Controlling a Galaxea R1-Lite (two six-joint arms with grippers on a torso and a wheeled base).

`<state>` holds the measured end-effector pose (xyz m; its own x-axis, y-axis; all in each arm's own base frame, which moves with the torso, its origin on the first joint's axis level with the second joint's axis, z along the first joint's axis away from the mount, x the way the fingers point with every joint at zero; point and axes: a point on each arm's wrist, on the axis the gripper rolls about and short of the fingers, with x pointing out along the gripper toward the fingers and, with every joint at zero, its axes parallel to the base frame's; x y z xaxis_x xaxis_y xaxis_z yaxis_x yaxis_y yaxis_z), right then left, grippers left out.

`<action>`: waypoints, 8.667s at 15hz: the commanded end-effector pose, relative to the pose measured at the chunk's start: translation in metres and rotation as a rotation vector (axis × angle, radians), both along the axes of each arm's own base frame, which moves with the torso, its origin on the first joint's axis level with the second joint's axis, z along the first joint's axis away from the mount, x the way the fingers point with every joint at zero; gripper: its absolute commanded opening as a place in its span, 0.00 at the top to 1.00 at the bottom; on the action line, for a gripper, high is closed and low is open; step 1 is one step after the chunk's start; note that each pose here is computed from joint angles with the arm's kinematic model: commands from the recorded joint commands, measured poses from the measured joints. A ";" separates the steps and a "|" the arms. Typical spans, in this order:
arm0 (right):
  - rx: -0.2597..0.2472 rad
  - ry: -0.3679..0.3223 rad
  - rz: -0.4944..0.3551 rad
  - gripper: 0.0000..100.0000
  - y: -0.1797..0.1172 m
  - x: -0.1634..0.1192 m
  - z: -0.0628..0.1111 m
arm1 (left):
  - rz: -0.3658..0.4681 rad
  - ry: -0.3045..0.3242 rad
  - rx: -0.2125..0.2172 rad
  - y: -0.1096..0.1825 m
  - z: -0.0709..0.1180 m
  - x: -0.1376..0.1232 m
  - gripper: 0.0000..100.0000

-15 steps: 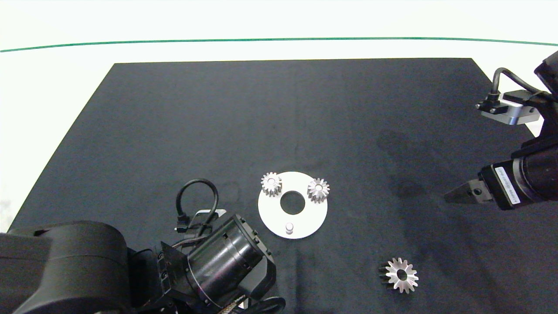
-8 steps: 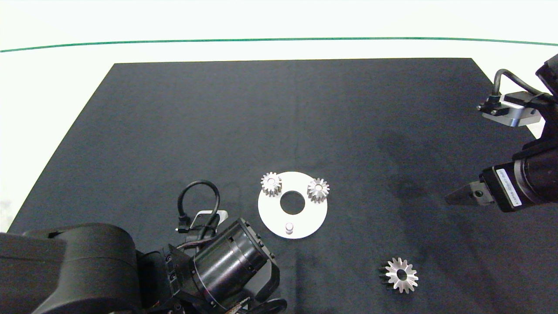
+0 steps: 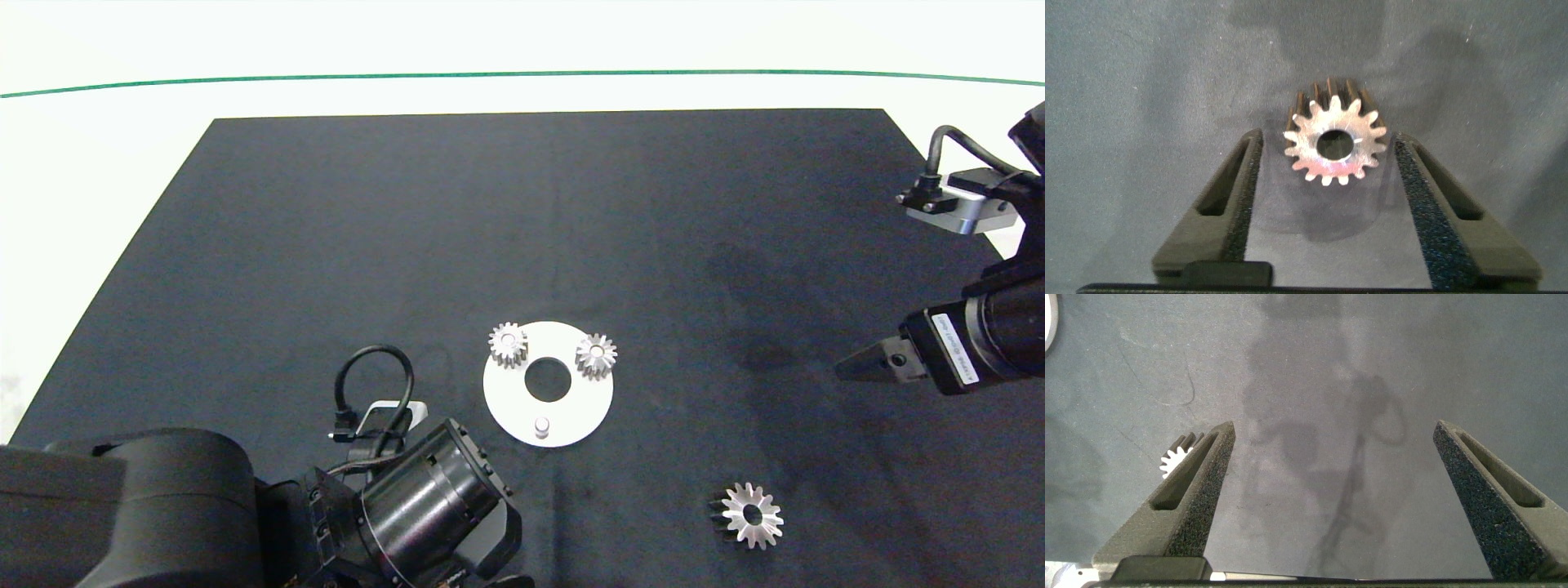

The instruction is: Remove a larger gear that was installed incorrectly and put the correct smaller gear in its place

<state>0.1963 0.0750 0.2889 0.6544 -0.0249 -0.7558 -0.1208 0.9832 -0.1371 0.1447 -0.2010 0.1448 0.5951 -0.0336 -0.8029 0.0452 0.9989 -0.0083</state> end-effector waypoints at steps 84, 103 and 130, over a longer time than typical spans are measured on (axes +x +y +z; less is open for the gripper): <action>0.019 -0.264 -0.047 0.00 -0.058 -0.080 0.050 | -0.236 -0.135 0.092 -0.101 0.057 0.046 0.87; 0.013 -0.267 -0.036 0.00 -0.058 -0.082 0.050 | -0.222 -0.134 0.090 -0.096 0.059 0.046 0.87; 0.015 -0.269 -0.033 0.00 -0.058 -0.084 0.050 | -0.231 -0.119 0.110 -0.100 0.050 0.046 0.00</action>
<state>0.1122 0.0168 0.3394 0.8344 -0.0381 -0.5498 -0.0494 0.9884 -0.1433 0.1906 -0.3019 0.1947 0.6700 -0.1003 -0.7355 0.2718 0.9552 0.1173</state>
